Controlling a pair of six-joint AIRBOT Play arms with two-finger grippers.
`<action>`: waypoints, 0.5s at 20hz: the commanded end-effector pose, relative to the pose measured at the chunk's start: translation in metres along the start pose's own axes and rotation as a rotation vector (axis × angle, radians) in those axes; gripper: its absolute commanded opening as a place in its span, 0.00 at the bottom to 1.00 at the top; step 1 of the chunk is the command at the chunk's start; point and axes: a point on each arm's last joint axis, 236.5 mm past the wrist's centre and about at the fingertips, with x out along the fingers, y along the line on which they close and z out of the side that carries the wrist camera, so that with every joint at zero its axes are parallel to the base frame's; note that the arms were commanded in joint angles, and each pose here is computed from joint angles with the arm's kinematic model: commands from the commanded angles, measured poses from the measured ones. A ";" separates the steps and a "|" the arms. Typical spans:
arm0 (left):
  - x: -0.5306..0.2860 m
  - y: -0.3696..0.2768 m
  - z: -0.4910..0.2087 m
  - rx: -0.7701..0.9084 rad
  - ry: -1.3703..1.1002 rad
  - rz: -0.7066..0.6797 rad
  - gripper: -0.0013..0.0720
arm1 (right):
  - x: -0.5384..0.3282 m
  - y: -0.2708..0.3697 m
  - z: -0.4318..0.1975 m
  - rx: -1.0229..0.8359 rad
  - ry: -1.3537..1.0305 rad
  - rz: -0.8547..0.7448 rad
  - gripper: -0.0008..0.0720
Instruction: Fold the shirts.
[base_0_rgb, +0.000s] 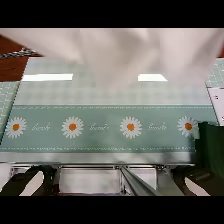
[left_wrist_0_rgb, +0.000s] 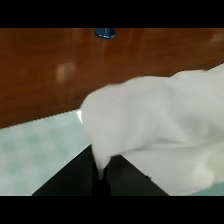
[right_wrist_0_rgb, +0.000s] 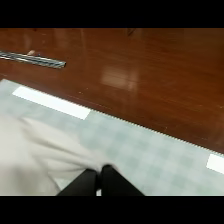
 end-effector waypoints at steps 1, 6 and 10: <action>-0.028 -0.017 -0.032 0.002 0.028 0.018 0.05 | -0.047 0.002 -0.029 -0.003 0.053 -0.023 0.04; 0.013 -0.016 -0.136 -0.188 0.253 -0.074 0.05 | -0.007 0.018 -0.105 0.079 0.281 0.071 0.04; 0.071 0.009 -0.256 -0.374 0.500 -0.118 0.05 | 0.077 0.040 -0.168 0.161 0.438 0.226 0.04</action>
